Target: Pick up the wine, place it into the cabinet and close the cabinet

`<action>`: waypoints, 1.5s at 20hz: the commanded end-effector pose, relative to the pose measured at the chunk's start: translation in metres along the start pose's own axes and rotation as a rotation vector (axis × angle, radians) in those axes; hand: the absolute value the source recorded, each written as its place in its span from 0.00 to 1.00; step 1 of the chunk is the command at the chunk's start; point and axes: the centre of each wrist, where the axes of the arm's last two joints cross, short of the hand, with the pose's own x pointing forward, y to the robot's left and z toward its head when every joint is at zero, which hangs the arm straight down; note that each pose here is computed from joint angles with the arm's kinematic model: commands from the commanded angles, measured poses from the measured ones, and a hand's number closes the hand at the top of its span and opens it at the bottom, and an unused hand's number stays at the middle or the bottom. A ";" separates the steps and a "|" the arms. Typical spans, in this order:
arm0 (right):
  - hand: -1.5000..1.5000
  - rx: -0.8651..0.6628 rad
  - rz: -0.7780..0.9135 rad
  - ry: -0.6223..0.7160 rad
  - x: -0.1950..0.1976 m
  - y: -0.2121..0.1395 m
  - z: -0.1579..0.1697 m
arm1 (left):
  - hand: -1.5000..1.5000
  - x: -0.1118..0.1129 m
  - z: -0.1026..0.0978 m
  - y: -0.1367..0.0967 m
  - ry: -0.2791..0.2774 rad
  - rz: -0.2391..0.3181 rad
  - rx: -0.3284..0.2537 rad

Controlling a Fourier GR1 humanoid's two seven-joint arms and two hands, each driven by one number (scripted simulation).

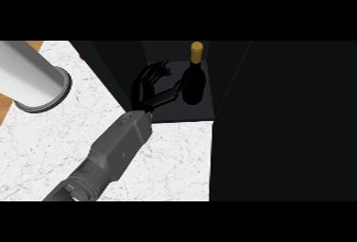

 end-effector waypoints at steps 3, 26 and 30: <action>0.00 -0.012 -0.006 0.008 -0.009 0.005 0.002 | 0.00 -0.003 0.006 0.023 -0.074 0.011 0.022; 0.00 -0.026 0.008 0.007 0.012 0.005 -0.012 | 0.00 0.085 0.103 0.006 -0.039 0.036 -0.299; 0.00 -0.021 0.011 -0.004 0.019 0.000 -0.010 | 0.00 0.104 0.130 0.002 -0.044 0.057 -0.267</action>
